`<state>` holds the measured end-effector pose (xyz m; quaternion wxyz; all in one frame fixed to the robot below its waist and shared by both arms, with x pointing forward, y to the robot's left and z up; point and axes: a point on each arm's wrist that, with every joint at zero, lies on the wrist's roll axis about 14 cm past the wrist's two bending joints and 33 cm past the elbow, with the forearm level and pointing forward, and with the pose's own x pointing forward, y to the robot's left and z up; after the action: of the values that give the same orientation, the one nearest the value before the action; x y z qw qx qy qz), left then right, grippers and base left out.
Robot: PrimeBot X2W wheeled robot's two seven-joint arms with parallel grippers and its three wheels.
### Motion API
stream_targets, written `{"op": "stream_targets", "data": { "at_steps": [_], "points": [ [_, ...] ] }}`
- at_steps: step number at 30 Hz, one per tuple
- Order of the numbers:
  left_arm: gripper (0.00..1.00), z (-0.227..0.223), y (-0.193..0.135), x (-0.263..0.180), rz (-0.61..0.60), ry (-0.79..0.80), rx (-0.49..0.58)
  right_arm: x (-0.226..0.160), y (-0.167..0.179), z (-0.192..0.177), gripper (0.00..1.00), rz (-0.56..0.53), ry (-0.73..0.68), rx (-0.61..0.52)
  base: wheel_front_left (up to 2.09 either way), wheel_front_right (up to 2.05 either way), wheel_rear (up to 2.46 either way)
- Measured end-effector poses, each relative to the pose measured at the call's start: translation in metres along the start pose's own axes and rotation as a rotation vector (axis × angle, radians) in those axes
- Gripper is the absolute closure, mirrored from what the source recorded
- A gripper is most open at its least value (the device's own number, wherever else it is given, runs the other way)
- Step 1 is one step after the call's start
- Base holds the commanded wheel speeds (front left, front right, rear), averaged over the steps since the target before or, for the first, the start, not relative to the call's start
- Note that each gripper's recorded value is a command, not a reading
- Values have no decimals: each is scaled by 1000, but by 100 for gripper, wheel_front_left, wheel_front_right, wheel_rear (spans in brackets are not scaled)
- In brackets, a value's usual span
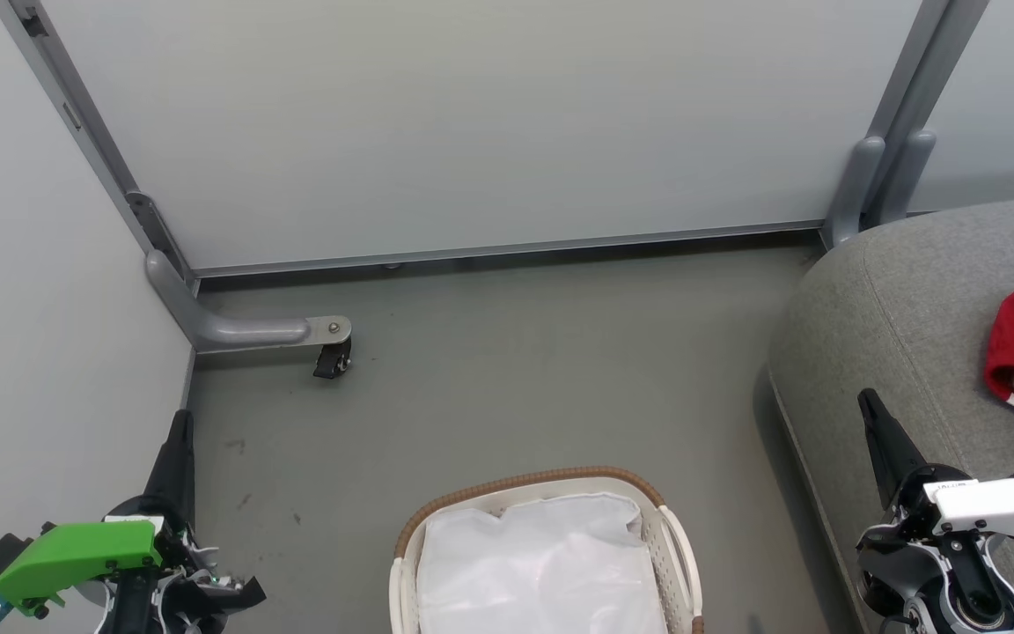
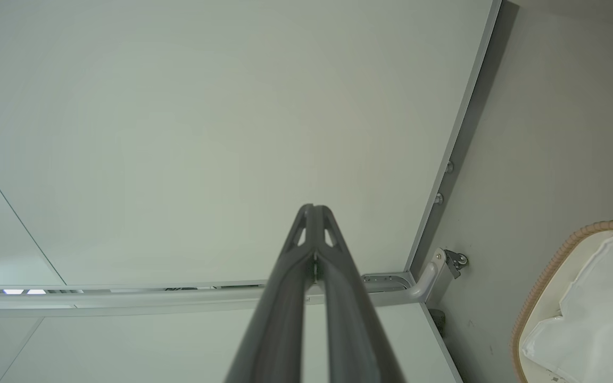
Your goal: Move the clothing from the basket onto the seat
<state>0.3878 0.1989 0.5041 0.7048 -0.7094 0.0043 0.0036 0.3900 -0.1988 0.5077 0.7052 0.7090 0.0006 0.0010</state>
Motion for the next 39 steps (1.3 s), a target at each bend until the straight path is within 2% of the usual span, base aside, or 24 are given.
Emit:
{"op": "stream_targets", "data": {
  "at_steps": [39],
  "points": [
    [100,0,0,0,0,0,0,0,0,0,100,0,0,0,0,0,0]
  ]
}}
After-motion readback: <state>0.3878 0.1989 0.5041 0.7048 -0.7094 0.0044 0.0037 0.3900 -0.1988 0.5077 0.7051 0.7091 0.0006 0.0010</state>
